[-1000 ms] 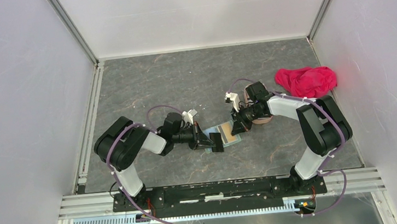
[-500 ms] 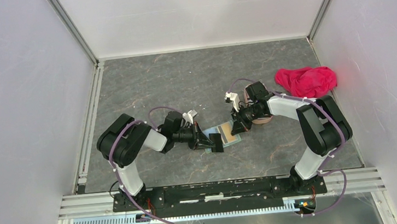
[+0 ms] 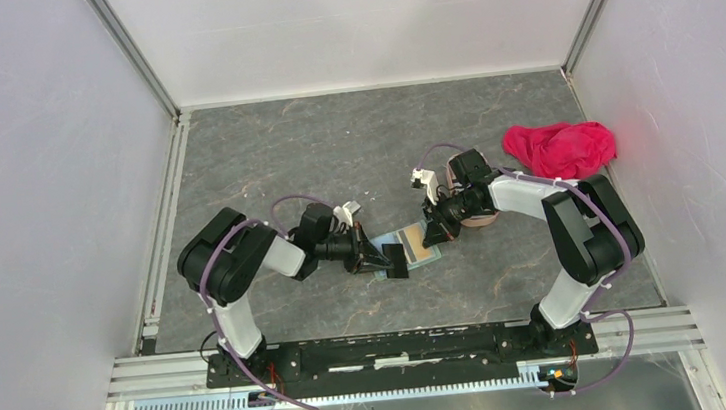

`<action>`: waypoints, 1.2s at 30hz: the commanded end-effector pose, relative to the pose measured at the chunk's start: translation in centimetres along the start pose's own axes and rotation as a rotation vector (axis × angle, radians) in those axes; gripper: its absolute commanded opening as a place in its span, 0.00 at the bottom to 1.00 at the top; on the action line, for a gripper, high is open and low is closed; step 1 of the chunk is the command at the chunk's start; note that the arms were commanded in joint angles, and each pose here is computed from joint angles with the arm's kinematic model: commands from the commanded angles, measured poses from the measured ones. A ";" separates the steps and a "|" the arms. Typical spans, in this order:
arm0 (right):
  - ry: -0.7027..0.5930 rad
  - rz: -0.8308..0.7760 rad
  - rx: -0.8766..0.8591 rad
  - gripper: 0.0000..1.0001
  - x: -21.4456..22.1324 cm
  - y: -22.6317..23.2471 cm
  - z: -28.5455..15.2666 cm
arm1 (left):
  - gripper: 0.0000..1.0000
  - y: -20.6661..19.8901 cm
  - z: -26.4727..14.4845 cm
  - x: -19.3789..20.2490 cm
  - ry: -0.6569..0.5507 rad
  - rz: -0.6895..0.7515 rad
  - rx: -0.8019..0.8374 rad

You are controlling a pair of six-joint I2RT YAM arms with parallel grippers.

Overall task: Put the credit cards into the card holder
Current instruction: Insert the credit card into the card holder.

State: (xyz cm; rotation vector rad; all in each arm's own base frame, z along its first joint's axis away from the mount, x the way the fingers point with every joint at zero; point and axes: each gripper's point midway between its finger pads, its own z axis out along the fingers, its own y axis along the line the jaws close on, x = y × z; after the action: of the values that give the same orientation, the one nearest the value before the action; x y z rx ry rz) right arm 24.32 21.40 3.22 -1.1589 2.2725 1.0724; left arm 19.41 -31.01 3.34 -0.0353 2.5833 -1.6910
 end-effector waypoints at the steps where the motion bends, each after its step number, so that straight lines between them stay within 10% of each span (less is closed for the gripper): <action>1: -0.004 -0.043 0.063 0.12 -0.8 -1.3 -0.4 | 0.02 -0.9 0.3 -0.5 0.014 -0.032 0.044; 36: -0.009 -0.043 0.044 0.12 -0.8 -1.0 -0.3 | 0.02 0.8 1.0 -4.0 -0.121 -0.055 -0.074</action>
State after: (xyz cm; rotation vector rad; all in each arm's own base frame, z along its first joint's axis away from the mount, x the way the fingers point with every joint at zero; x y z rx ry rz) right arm 24.32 21.44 3.25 -1.1594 2.2701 1.0749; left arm 22.35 -31.93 3.03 -0.1647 2.5854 -1.6677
